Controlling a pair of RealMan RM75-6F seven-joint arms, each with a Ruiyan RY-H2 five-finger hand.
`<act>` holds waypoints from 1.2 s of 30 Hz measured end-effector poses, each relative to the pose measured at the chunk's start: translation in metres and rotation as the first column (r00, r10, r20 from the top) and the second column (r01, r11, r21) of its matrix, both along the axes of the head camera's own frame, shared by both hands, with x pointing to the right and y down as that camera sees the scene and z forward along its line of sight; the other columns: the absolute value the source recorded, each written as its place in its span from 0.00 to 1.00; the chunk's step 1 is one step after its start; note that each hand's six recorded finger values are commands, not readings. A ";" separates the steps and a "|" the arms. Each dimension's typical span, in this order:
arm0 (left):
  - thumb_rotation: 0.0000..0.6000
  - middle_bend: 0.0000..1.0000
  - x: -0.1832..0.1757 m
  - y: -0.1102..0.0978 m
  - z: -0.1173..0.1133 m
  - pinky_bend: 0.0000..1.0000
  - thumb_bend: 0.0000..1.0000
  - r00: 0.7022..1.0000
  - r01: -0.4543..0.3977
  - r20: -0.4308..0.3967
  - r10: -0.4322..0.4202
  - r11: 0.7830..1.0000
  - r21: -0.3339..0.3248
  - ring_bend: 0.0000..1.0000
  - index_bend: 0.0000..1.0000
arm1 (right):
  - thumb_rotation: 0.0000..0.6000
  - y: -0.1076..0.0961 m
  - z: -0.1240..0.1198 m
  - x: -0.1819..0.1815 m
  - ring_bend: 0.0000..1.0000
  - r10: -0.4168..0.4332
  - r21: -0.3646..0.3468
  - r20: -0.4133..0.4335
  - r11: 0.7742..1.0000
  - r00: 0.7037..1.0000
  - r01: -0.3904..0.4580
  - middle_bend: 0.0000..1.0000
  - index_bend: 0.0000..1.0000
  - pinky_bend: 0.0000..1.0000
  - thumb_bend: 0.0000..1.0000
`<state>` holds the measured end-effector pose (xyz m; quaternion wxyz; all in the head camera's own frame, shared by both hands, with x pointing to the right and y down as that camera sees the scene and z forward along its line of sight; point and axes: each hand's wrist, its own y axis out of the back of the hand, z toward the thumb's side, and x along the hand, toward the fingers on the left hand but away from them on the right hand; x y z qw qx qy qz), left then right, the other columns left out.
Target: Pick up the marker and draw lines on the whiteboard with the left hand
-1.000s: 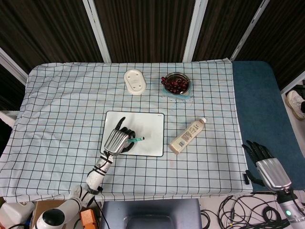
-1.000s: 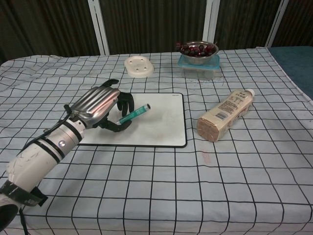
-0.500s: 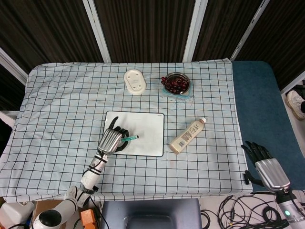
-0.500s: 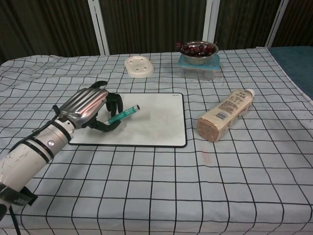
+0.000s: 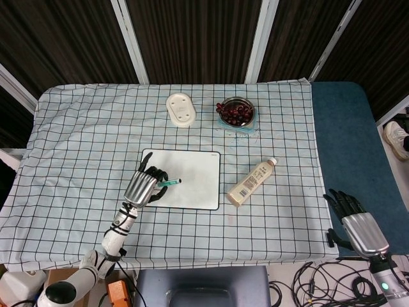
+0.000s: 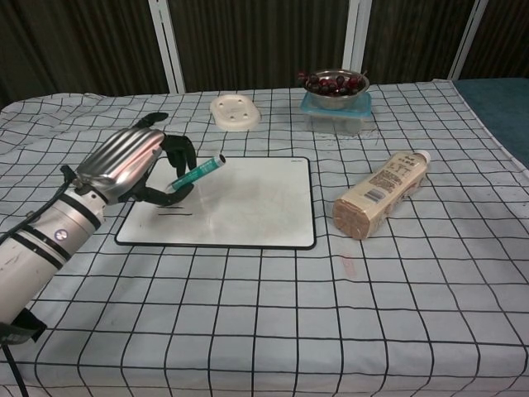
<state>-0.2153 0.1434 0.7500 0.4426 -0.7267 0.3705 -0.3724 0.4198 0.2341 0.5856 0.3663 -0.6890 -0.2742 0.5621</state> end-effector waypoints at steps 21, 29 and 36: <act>1.00 0.48 -0.193 -0.019 0.010 0.02 0.47 0.816 0.150 0.567 -0.111 0.988 -0.023 0.25 0.53 | 1.00 0.007 -0.006 -0.009 0.00 -0.032 0.000 0.029 0.999 0.999 0.032 0.00 0.00 0.13 0.32; 1.00 0.23 -0.194 -0.011 0.017 0.00 0.39 0.810 0.135 0.583 -0.072 0.989 -0.065 0.14 0.33 | 1.00 0.008 -0.005 -0.011 0.00 -0.028 0.006 0.024 1.000 0.999 0.028 0.00 0.00 0.13 0.32; 1.00 0.18 -0.193 -0.006 -0.005 0.00 0.35 0.846 0.128 0.522 -0.113 0.992 0.006 0.07 0.25 | 1.00 0.008 -0.006 -0.010 0.00 -0.020 0.014 0.023 1.000 1.000 0.020 0.00 0.00 0.13 0.32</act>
